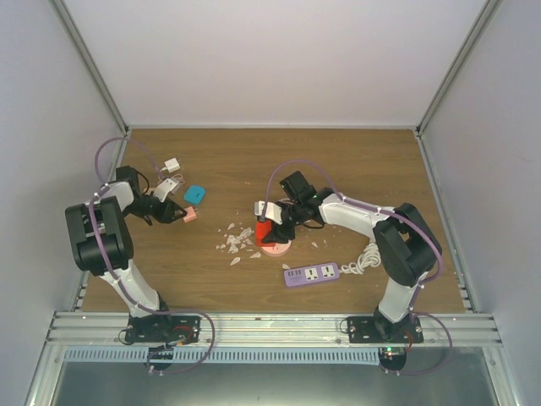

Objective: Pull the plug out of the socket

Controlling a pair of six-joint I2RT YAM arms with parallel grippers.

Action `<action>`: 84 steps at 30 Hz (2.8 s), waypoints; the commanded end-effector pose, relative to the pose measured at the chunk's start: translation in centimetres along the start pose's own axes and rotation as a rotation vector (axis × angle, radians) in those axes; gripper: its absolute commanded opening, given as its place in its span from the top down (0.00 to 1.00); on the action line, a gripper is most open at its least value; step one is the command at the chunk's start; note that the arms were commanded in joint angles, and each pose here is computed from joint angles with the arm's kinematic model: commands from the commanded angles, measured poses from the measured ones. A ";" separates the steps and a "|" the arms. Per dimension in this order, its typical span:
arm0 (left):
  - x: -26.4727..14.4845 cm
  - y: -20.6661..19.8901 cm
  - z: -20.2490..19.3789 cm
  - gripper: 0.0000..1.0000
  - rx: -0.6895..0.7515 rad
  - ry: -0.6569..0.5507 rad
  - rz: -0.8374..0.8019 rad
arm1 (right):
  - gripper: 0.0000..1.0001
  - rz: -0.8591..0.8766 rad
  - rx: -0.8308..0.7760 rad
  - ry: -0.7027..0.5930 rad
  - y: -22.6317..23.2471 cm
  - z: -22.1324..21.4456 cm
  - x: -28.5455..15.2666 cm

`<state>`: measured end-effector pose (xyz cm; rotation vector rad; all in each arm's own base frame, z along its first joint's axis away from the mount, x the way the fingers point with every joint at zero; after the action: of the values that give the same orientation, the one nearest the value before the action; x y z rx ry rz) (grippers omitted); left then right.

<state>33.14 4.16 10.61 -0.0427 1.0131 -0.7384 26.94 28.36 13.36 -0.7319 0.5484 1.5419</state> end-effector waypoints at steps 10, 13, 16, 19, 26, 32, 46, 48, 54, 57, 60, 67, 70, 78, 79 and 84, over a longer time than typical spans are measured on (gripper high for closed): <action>-4.3 -5.3 5.9 0.03 0.353 -0.177 0.080 | 0.04 -0.049 0.009 -0.058 -0.8 2.4 -2.7; -5.0 -7.3 7.4 0.01 0.443 -0.212 0.076 | 0.02 -0.066 0.008 -0.070 -0.8 2.5 -3.7; -6.1 -9.2 8.7 0.01 0.497 -0.281 0.040 | 0.02 -0.067 0.009 -0.085 -0.6 1.7 -4.8; -7.3 -11.5 9.4 0.01 0.536 -0.363 -0.078 | 0.03 -0.052 0.014 -0.088 -0.1 0.3 -5.7; -2.8 -15.6 9.7 0.01 0.637 -0.276 -0.185 | 0.05 -0.035 0.027 -0.108 0.8 -2.8 -6.9; 2.2 -19.8 8.1 0.01 0.722 -0.203 -0.287 | 0.07 -0.033 0.018 -0.117 1.2 -4.0 -6.6; 8.1 -23.2 4.8 0.01 0.787 -0.076 -0.411 | 0.26 -0.028 0.003 -0.075 0.8 -4.5 -3.5; 8.5 -23.5 4.4 0.02 0.795 -0.066 -0.421 | 0.30 -0.019 0.005 -0.066 0.8 -4.6 -3.0; 10.1 -24.2 3.2 0.07 0.811 -0.040 -0.414 | 0.46 -0.002 0.001 -0.053 1.2 -4.8 -2.4; 10.7 -24.2 3.2 0.09 0.810 -0.030 -0.400 | 0.54 0.002 0.004 -0.056 1.2 -4.7 -2.3; 11.2 -24.5 3.1 0.12 0.813 -0.020 -0.398 | 0.64 0.006 0.004 -0.076 1.2 -4.3 -2.5; 12.1 -25.0 2.6 0.28 0.831 0.005 -0.375 | 0.80 0.008 -0.004 -0.119 1.2 -3.3 -3.0; 12.5 -25.1 2.4 0.38 0.839 0.022 -0.356 | 0.81 0.007 -0.009 -0.132 1.2 -3.0 -3.2; 13.1 -24.3 1.7 0.60 0.841 0.082 -0.311 | 0.85 -0.007 -0.015 -0.201 1.1 -1.5 -4.4; 13.2 -24.3 1.6 0.61 0.841 0.088 -0.308 | 0.85 -0.009 -0.015 -0.207 1.0 -1.3 -4.6; 13.4 -24.0 1.2 0.65 0.839 0.111 -0.295 | 0.87 -0.027 -0.022 -0.238 0.9 -0.7 -5.3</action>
<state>26.02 -22.54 12.59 0.5207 0.6327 -1.4228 26.20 22.84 12.26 -0.6459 0.5476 1.5384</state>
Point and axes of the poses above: each gripper's point midway between its finger pads, its own x axis out along the fingers, its own y axis along the line the jaws close on, z = x × y, the point moved 7 cm from there along -x, back along the fingers, and after that the axes turned 7 degrees about -x, right-handed, at the moved point
